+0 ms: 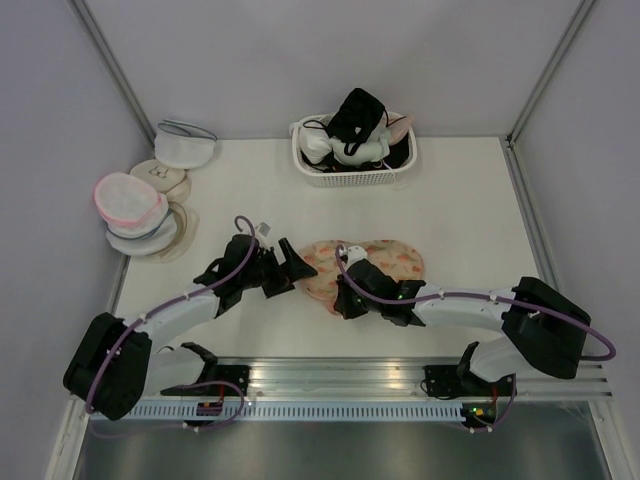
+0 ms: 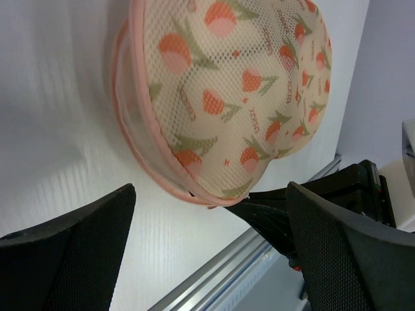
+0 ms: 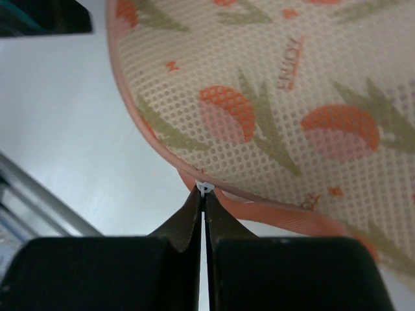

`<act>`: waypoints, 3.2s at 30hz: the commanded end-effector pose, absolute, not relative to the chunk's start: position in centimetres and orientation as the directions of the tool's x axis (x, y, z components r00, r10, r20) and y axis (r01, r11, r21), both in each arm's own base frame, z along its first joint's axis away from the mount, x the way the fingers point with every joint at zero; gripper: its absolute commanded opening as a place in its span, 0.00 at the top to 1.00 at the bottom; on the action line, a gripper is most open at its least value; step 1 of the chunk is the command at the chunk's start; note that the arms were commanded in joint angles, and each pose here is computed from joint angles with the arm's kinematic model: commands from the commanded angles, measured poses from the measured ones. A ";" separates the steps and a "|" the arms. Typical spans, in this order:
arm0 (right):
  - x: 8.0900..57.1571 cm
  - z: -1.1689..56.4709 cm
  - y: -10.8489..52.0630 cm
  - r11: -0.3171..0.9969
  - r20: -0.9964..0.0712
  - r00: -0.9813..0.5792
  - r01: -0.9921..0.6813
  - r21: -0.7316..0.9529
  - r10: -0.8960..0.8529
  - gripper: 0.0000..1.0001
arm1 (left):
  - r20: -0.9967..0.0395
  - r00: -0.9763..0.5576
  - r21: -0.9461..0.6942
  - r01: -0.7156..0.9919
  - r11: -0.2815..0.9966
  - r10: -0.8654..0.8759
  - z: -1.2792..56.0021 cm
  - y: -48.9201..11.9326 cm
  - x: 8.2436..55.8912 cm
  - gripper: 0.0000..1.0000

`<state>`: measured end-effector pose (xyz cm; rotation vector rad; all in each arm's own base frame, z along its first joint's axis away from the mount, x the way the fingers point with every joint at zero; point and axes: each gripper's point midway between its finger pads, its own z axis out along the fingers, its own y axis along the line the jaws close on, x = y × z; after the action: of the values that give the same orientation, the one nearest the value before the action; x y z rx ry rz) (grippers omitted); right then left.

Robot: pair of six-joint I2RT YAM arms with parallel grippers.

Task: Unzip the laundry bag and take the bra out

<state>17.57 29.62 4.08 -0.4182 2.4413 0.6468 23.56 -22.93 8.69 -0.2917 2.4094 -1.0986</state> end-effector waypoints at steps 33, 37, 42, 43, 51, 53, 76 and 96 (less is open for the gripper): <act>16.3 4.8 25.2 0.887 -0.592 -0.792 -0.372 0.272 -0.150 0.99 | -0.339 -0.767 -0.796 -0.076 0.601 -0.545 10.1 -23.0 28.1 0.98; 16.6 4.0 22.1 0.940 -0.591 -0.792 -0.302 0.159 -0.154 1.00 | -0.367 -0.783 -0.784 -0.030 0.620 -0.502 10.8 -22.5 29.2 0.98; 17.4 4.4 20.3 0.969 -0.603 -0.786 -0.232 0.088 -0.134 0.99 | -0.418 -0.799 -0.751 0.037 0.659 -0.432 11.5 -21.6 32.3 0.98; 17.5 4.5 20.0 0.971 -0.607 -0.783 -0.227 0.077 -0.135 0.99 | -0.426 -0.805 -0.745 0.053 0.664 -0.413 11.4 -21.6 32.8 0.98; 17.9 4.7 20.2 0.970 -0.623 -0.771 -0.231 0.074 -0.136 0.99 | -0.424 -0.872 -0.759 0.193 0.622 -0.246 11.9 -24.6 37.9 0.71; 17.9 4.8 21.2 0.960 -0.631 -0.766 -0.255 0.118 -0.126 1.00 | -0.399 -0.879 -0.756 0.155 0.636 -0.261 10.7 -24.5 38.2 0.23; 16.3 8.9 34.3 0.630 -0.668 -0.716 -0.617 0.472 -0.202 0.99 | -0.191 -0.929 -0.865 0.008 0.501 -0.316 9.2 -30.7 21.7 0.01; 14.5 4.9 28.7 0.766 -0.549 -0.777 -0.545 0.342 -0.308 1.00 | -0.214 -0.925 -0.852 0.021 0.522 -0.313 8.0 -30.3 24.6 0.98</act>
<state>15.21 31.03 5.80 -0.6241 2.4223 0.8063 21.60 -30.70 6.10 -0.3025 2.5192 -1.3828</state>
